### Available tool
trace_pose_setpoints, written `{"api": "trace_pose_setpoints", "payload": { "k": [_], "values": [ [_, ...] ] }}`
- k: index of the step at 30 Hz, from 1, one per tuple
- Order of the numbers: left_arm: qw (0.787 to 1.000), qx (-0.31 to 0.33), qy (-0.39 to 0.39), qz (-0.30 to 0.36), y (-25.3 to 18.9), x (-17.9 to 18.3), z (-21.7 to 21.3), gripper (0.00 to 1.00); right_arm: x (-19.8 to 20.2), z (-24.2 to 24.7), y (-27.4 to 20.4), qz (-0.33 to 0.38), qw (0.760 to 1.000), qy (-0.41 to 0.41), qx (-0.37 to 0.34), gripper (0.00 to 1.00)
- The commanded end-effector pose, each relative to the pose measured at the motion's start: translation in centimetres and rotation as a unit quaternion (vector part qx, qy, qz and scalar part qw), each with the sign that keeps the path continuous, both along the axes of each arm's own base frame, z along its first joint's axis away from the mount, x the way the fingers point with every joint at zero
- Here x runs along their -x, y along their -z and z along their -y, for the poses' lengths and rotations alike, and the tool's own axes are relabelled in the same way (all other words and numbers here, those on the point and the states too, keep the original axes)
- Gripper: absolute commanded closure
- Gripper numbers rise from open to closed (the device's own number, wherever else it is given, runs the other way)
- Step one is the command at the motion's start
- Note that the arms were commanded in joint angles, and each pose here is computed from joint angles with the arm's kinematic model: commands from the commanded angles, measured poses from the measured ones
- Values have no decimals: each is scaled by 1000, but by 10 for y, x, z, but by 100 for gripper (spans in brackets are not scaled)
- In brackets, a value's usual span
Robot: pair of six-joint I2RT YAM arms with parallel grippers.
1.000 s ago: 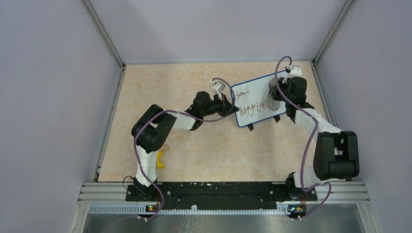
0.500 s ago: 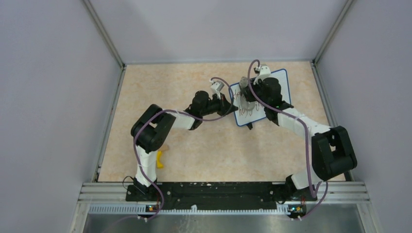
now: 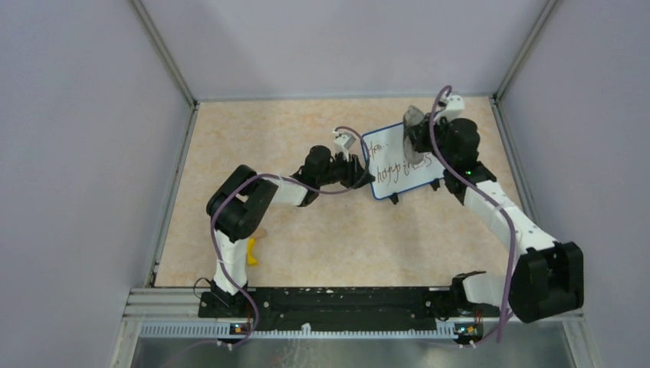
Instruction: Erase the whiteboard
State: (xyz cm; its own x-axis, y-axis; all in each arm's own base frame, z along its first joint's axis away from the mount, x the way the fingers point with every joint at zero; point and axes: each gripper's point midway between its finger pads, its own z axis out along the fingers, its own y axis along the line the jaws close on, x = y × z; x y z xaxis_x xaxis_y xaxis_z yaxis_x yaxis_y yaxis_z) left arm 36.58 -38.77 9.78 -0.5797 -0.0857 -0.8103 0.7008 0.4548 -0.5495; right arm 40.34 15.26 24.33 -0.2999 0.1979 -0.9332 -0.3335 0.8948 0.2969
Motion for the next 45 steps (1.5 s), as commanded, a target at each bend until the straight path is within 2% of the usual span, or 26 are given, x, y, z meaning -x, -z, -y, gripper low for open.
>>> {"api": "trace_pose_setpoints", "payload": {
  "k": [1,5,8,16,18,23,29,33,37,45],
  "values": [
    [1000,-6,5,-3,-3,6,-4,52,9,63,-28,43,993,100,43,100],
    [1000,19,13,-1,-18,12,-5,43,13,104,-18,36,983,168,70,100],
    [998,54,15,6,-35,14,-8,30,8,110,-9,29,983,171,63,100],
    [987,157,15,-14,-57,-1,-8,27,-32,100,4,24,987,140,81,100],
    [986,167,16,-23,-54,-4,-5,29,-41,104,4,26,987,137,82,100],
    [985,167,6,-34,-41,-9,-5,42,-60,118,5,17,991,121,51,100],
    [988,150,-4,-23,-36,-9,-9,54,-73,135,1,20,990,126,65,100],
    [989,144,-3,-22,-33,-10,-8,55,-78,129,3,29,992,99,77,100],
    [989,147,-1,-27,-31,-12,-6,64,-82,127,7,34,992,86,91,100],
    [989,145,0,-29,-29,-17,-2,68,-87,128,11,34,991,85,99,100]
  ]
}}
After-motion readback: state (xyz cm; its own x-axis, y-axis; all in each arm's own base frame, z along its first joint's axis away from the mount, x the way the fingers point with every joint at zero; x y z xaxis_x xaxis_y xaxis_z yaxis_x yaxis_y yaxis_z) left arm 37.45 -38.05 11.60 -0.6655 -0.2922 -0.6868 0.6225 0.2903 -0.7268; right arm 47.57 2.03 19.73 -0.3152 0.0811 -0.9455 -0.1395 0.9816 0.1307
